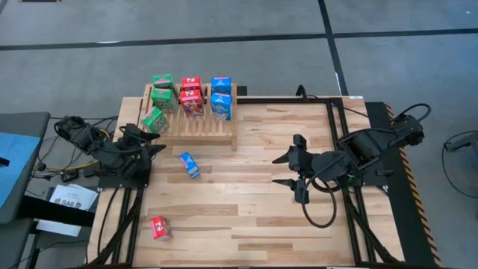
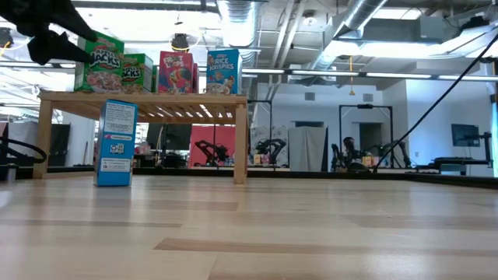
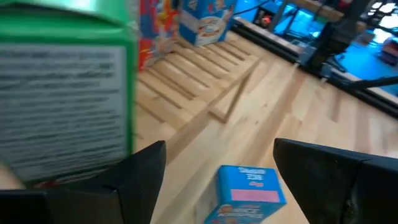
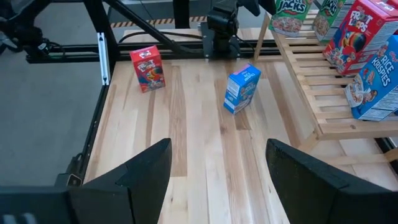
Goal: Stack cereal on shelf
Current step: Put the green cereal box on the shelf aligned with the other green cereal box
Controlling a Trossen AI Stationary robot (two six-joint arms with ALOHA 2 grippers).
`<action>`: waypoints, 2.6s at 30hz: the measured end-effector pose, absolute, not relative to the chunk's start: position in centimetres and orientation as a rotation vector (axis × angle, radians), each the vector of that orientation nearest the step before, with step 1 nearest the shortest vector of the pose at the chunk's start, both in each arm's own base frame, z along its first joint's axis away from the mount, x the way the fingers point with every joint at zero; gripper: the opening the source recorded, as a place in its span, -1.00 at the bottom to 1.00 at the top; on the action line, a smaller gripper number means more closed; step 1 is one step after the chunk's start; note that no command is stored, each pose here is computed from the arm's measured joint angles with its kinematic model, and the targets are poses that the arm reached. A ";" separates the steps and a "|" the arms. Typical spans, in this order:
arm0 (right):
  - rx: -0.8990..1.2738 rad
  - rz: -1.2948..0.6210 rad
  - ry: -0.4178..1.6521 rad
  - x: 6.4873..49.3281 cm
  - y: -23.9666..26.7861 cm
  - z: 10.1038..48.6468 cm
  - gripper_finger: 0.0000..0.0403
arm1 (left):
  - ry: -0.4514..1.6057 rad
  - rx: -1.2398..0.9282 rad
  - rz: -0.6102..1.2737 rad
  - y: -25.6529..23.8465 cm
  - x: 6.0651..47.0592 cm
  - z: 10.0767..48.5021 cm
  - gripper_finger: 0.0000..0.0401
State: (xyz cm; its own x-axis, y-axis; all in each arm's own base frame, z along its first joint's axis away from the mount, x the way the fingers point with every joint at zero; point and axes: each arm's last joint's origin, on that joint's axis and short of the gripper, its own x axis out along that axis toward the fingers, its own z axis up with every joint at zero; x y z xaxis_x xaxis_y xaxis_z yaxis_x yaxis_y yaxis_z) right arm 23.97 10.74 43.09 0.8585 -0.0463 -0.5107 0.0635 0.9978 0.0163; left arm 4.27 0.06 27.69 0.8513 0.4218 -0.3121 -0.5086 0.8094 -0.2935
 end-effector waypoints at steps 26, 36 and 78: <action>0.033 -0.057 0.535 24.0 10.7 43.1 0.42 | 0.262 -0.400 0.665 1.0 3.1 26.3 0.43; 0.032 -0.057 0.536 24.0 10.8 43.1 0.42 | 0.198 -0.379 0.737 1.2 3.0 26.5 0.43; 0.032 -0.057 0.537 24.0 10.8 43.1 0.42 | 0.328 -0.598 0.633 3.0 -0.8 30.6 0.43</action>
State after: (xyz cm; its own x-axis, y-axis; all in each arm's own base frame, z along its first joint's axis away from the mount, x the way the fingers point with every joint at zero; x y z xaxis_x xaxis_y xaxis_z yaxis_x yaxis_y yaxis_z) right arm 23.97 10.76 43.08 0.8580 -0.0455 -0.5116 0.0621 0.9979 0.0155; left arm -0.78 2.99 30.65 0.7637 0.4543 -0.4587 -0.6367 0.6473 -0.4190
